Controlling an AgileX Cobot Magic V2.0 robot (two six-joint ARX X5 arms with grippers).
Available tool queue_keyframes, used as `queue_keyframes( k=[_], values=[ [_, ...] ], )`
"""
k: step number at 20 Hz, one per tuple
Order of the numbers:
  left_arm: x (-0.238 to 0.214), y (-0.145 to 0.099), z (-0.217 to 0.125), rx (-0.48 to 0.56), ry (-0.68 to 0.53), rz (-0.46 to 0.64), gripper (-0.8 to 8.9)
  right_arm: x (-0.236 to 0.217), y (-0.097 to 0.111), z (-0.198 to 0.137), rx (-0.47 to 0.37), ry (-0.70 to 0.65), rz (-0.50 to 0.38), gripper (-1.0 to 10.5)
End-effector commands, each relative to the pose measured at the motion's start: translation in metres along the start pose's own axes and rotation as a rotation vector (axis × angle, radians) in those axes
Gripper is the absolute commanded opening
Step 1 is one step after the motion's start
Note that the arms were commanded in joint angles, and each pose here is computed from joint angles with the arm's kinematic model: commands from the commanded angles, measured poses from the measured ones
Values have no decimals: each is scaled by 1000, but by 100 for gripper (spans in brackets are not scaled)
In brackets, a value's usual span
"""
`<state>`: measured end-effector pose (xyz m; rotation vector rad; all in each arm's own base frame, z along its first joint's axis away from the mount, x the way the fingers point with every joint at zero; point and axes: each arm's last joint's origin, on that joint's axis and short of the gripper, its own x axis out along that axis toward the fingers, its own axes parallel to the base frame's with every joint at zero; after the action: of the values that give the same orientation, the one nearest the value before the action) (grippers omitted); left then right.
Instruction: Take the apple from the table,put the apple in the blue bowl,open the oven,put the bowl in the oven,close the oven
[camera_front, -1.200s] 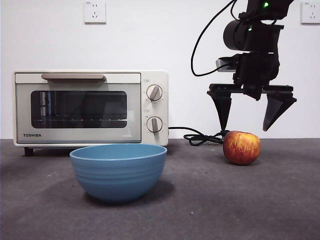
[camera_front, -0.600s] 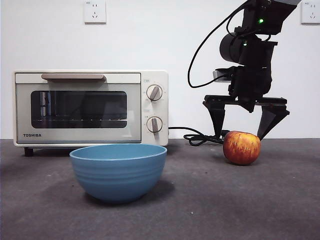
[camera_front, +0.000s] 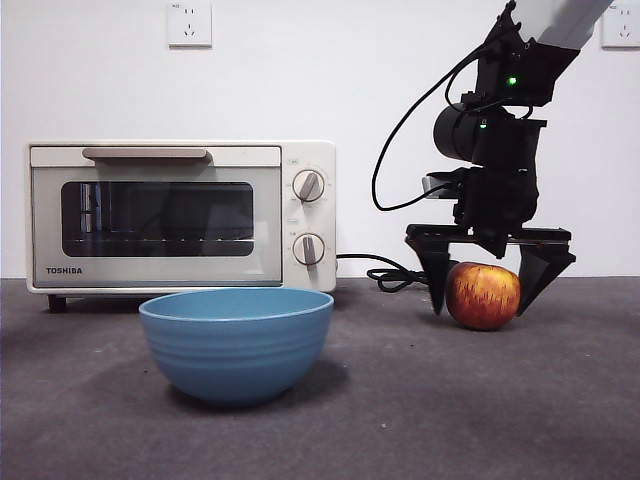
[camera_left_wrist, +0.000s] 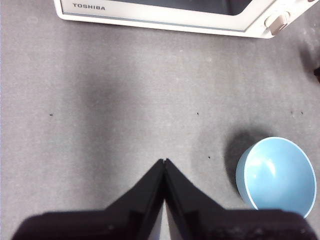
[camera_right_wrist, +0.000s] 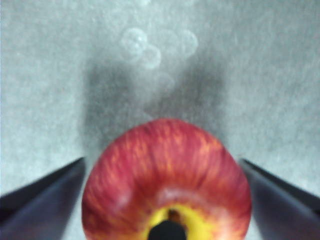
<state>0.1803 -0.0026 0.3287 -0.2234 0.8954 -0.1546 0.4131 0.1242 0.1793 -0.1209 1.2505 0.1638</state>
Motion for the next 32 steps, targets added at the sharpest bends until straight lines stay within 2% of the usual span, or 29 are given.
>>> queue_keyframes(
  k=[1,4,6,8,10,13,19,24,26,28,32],
  values=[
    [3,1,2,10,4,1,-4,4,0,-1,11,20,-4,-9],
    [10,2,4,4,31,4,-4,-11,-1,2,8,24,-16,-8],
    [14,3,5,0,47,6,-4,-39,0,6,4,40,-9,-7],
    [15,3,6,-1,49,6,-4,-68,9,4,-24,42,15,-7],
    [15,3,6,-1,50,6,-4,-93,28,-4,-73,26,41,-1],
    [15,3,5,-1,53,6,-4,-116,70,-20,-182,27,116,-1],
    [15,2,5,1,57,4,-4,-126,157,-62,-442,60,189,-1],
    [16,-3,3,21,76,-12,-4,-130,213,-99,-575,42,246,-1],
    [17,-7,1,35,88,-22,-4,-126,229,-111,-608,14,273,-1],
    [18,-10,1,48,95,-31,-4,-118,237,-120,-605,0,286,-1],
    [18,-14,0,64,101,-40,-4,-102,233,-123,-556,-27,214,-1]
  ],
)
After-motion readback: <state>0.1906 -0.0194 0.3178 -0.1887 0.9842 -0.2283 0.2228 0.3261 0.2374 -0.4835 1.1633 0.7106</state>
